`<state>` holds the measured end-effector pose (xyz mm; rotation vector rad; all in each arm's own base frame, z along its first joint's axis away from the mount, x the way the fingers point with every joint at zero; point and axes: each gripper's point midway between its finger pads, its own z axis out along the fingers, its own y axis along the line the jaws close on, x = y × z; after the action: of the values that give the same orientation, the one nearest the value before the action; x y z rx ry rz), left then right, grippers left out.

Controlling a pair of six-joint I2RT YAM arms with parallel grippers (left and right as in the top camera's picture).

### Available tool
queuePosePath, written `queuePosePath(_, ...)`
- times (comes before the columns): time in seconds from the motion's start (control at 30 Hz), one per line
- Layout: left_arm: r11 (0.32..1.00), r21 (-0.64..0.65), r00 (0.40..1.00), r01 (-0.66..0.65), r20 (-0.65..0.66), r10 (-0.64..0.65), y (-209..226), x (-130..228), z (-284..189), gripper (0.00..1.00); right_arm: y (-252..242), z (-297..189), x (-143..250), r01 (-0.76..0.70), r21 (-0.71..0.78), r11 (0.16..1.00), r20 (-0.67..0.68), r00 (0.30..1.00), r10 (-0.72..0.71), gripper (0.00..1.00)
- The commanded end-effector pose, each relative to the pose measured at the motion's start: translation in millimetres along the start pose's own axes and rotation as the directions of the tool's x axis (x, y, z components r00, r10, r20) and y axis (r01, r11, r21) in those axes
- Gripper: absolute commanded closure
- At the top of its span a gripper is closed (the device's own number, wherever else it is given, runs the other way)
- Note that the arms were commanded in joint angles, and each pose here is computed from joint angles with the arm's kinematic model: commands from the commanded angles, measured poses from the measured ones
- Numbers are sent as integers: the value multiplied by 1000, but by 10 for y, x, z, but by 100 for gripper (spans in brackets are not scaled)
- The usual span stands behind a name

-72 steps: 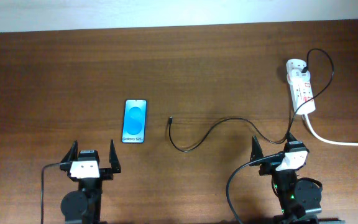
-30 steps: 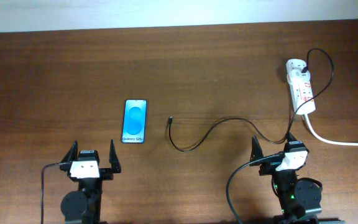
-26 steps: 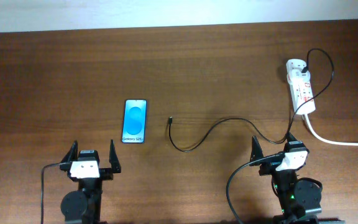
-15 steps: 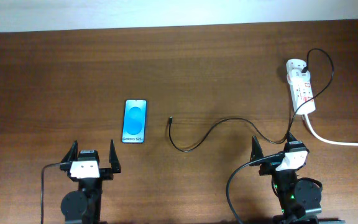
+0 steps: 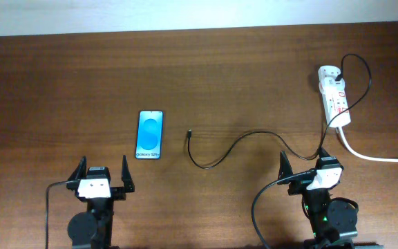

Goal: Plug charger to phone and switch on socket

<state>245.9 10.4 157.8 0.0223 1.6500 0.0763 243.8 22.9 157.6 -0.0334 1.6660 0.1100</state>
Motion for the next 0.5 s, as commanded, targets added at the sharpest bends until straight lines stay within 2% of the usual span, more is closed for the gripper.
queuePosePath(0.0, 1000, 15, 1000, -19, 1, 19, -27, 11, -1, 1, 24, 4, 37, -6, -11, 1000, -6, 1000, 6, 2)
queuePosePath(0.27, 1000, 1, 999, -20, 25, 20, -2, -50, -1, 1, 25, 4, 32, -6, -11, 1000, -4, 1000, 6, 2)
queuePosePath(0.47, 998, 57, 992, -29, 121, 22, -99, -279, -20, 1, 98, 1, 22, -7, -53, 999, -2, 1000, 7, 2)
